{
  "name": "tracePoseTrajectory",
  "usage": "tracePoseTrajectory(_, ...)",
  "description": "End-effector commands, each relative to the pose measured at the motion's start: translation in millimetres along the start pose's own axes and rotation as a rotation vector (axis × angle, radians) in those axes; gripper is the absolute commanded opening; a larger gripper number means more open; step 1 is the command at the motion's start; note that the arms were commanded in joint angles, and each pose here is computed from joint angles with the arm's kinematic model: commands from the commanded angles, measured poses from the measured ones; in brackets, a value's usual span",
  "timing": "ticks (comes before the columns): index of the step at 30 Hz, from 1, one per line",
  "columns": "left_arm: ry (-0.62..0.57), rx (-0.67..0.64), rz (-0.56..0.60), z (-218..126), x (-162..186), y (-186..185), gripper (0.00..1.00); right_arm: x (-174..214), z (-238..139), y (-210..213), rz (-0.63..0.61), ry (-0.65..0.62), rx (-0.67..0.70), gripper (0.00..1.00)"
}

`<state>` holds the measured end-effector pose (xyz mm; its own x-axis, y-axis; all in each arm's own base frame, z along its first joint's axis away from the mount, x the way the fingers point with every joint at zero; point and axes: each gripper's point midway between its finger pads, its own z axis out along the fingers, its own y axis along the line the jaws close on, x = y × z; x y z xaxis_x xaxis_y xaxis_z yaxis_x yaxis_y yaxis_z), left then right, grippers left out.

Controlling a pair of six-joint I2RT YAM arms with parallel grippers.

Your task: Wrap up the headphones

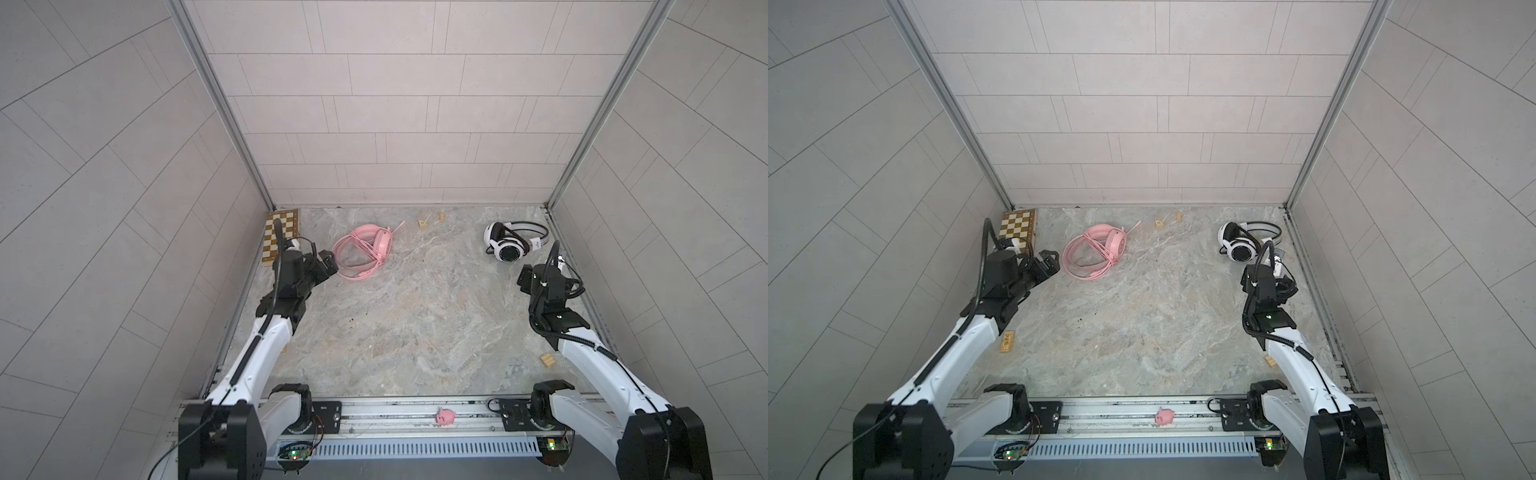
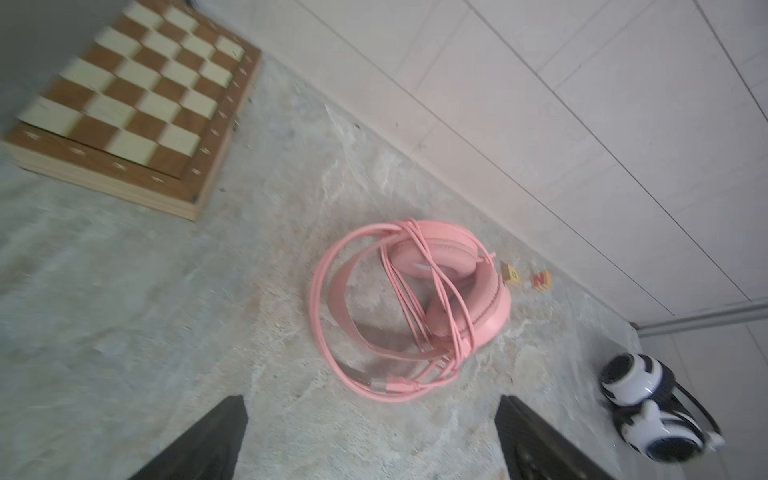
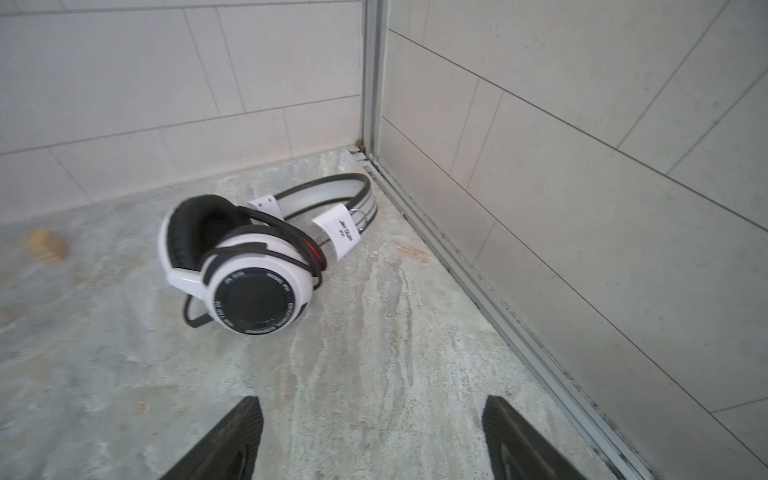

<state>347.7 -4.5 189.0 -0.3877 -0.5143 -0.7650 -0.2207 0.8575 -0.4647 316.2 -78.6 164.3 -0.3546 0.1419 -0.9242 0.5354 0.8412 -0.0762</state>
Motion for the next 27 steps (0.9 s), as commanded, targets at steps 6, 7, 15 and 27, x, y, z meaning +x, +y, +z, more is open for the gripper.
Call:
tracePoseTrajectory(6,-0.256,-0.180,0.254,-13.4,1.6,55.1,1.00,24.0,18.5,10.2,-0.056,-0.181,-0.043,0.84)
tracePoseTrajectory(7,-0.278,-0.186,0.249,-12.6,2.2,58.2,1.00,25.9,21.9,17.3,-0.068,-0.177,-0.071,0.84)
tracePoseTrajectory(15,-0.267,-0.158,0.311,20.5,32.6,69.7,1.00,44.3,31.1,48.2,-0.061,-0.222,-0.220,0.86)
tracePoseTrajectory(27,-0.288,-0.191,0.502,31.2,25.6,70.4,1.00,46.4,38.0,67.9,-0.131,-0.225,-0.273,0.99)
